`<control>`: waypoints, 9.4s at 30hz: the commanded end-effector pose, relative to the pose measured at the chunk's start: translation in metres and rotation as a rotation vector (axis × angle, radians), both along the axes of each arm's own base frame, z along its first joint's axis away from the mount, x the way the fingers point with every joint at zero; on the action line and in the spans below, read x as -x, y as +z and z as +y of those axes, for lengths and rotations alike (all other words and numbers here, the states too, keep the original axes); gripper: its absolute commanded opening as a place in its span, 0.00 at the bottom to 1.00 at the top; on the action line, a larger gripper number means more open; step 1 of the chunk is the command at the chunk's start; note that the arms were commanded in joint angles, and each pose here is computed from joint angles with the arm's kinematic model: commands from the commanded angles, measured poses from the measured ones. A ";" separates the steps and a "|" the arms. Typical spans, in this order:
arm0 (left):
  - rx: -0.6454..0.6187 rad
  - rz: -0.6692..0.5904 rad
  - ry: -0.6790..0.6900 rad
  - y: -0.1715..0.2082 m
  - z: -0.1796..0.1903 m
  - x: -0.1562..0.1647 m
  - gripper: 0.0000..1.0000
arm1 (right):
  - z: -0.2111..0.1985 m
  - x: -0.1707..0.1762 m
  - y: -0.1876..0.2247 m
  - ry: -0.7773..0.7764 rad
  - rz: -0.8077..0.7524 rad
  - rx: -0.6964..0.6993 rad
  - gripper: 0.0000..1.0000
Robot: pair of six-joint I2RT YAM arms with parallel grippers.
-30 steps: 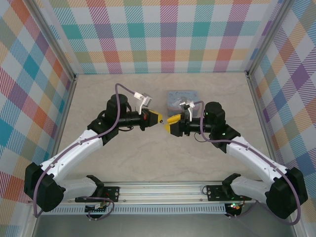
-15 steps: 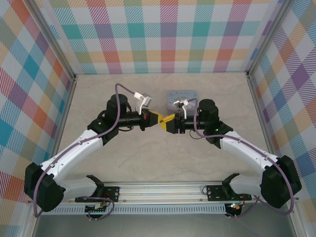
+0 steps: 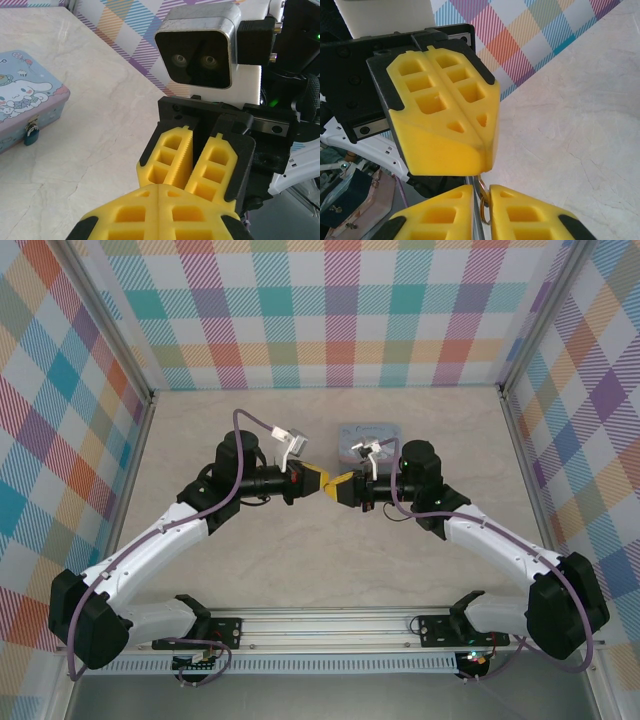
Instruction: Unlock the padlock with the key
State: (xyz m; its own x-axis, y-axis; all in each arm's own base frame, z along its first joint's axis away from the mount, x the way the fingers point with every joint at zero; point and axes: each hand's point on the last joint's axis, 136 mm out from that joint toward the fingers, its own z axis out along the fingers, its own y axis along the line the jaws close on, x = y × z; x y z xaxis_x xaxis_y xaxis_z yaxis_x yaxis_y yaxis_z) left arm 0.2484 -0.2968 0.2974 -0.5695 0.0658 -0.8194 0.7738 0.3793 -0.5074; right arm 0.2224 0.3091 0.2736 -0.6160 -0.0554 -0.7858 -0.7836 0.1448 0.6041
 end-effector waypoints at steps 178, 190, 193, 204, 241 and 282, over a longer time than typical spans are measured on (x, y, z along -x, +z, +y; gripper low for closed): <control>-0.244 0.092 0.304 -0.112 0.050 -0.019 0.96 | -0.078 -0.069 -0.102 -0.545 0.273 0.346 0.02; -0.208 -0.043 0.310 -0.165 0.070 0.003 0.96 | -0.036 -0.094 -0.124 -0.503 0.313 0.349 0.01; -0.213 -0.023 0.300 -0.173 0.068 0.003 0.95 | -0.028 -0.101 -0.128 -0.495 0.329 0.344 0.01; -0.224 0.050 0.290 -0.203 0.057 -0.007 0.95 | -0.009 -0.121 -0.145 -0.463 0.370 0.358 0.01; -0.164 0.139 0.219 -0.246 0.040 -0.050 0.78 | -0.028 -0.100 -0.212 -0.504 0.546 0.511 0.00; -0.196 0.258 0.382 -0.264 0.005 -0.069 0.31 | -0.026 -0.098 -0.206 -0.510 0.537 0.487 0.00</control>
